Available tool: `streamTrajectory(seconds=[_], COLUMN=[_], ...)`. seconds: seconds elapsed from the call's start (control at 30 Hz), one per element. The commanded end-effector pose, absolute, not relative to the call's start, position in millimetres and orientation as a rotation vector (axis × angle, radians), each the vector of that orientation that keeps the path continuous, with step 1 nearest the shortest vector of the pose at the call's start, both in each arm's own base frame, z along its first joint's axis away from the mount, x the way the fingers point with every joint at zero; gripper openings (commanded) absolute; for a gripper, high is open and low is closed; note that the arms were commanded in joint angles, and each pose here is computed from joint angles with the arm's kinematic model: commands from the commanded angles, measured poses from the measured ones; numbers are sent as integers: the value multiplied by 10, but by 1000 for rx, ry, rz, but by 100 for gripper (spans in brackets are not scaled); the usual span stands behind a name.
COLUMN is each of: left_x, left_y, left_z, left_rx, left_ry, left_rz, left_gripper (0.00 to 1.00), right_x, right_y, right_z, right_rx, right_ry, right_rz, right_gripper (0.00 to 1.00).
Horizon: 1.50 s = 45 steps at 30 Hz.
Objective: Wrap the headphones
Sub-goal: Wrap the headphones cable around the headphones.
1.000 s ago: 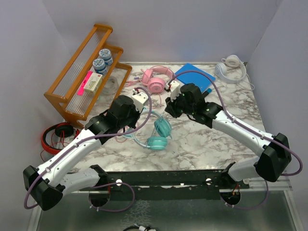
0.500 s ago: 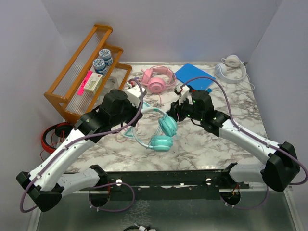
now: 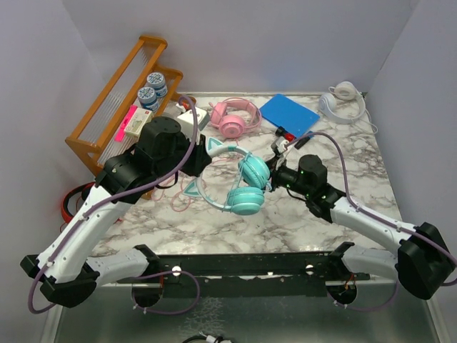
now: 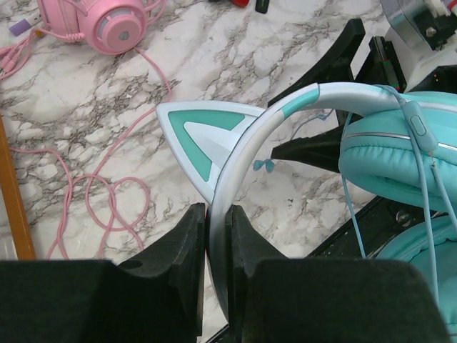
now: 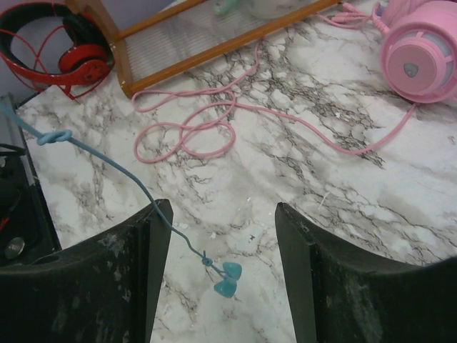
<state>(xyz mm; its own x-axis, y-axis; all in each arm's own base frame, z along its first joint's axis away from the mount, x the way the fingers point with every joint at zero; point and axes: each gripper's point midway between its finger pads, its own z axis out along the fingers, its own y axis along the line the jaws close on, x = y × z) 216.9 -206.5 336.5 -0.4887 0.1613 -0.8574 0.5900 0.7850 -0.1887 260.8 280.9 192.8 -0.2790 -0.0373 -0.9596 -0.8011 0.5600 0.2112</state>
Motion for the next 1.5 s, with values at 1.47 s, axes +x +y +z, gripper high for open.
streamTrajectory(seconds=[1.47], left_x=[2232], left_y=[-2326], left_z=[4218], left_rx=[432], left_ry=[1916], left_rz=[-785], left_gripper=[0], right_x=[2105], right_y=[3052], right_z=[1816], right_rx=[-900], right_ry=[1514], right_rz=[1185], right_gripper=[33])
